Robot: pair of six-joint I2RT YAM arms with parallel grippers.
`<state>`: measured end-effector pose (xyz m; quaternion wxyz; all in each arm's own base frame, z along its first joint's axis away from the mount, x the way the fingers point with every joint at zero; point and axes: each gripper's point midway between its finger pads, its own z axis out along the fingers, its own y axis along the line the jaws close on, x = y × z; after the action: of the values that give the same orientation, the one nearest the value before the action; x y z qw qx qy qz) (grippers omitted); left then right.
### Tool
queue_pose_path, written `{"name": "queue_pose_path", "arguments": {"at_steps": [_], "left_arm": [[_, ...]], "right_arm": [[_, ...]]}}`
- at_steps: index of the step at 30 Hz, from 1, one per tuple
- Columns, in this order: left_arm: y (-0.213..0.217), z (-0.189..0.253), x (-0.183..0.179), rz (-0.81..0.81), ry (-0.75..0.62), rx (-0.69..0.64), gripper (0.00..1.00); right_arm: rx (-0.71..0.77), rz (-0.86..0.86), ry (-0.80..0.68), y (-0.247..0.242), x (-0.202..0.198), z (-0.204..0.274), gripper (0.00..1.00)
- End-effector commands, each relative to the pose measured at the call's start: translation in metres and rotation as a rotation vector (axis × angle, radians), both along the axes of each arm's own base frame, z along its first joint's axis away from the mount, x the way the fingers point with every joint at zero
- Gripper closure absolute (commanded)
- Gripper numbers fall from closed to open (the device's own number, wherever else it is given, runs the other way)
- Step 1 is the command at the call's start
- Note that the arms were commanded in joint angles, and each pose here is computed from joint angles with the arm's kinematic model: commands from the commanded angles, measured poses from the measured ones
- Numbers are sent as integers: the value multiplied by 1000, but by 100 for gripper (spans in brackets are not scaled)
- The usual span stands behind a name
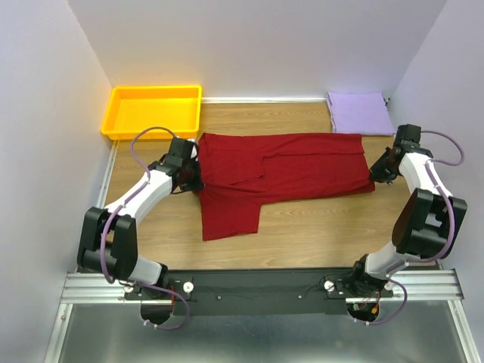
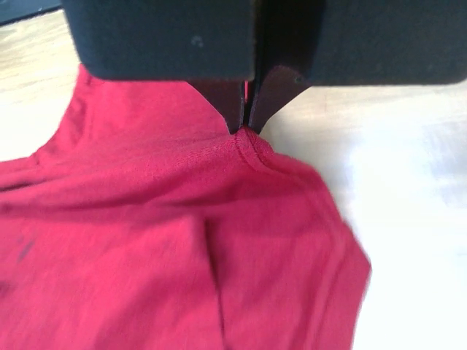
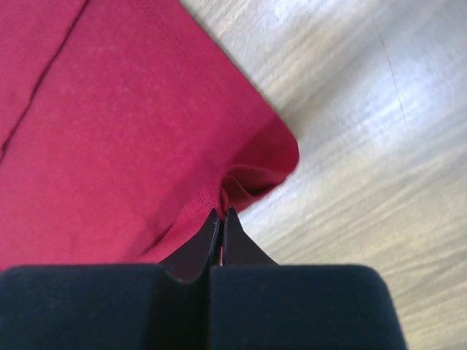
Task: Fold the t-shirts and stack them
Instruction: Fold the tshirt
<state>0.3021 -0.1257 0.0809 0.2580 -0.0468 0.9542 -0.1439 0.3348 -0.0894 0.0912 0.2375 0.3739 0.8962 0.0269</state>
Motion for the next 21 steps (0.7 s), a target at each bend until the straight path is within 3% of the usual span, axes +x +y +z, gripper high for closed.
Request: {"name": "queue_pose_path", "arguments": {"at_steps": [1,8,21], "left_arm": [[1,5,23,-22,3,10,100],[-2,12,59,-27,-3,33,100],[7,-20,77,-7,55,83,100]], "right_arm": [[-90,0,45,-18,8,-9,99],[-153,-43,26,-36,29,-10,99],[-143,-38,-12,-43,61,-25,99]]}}
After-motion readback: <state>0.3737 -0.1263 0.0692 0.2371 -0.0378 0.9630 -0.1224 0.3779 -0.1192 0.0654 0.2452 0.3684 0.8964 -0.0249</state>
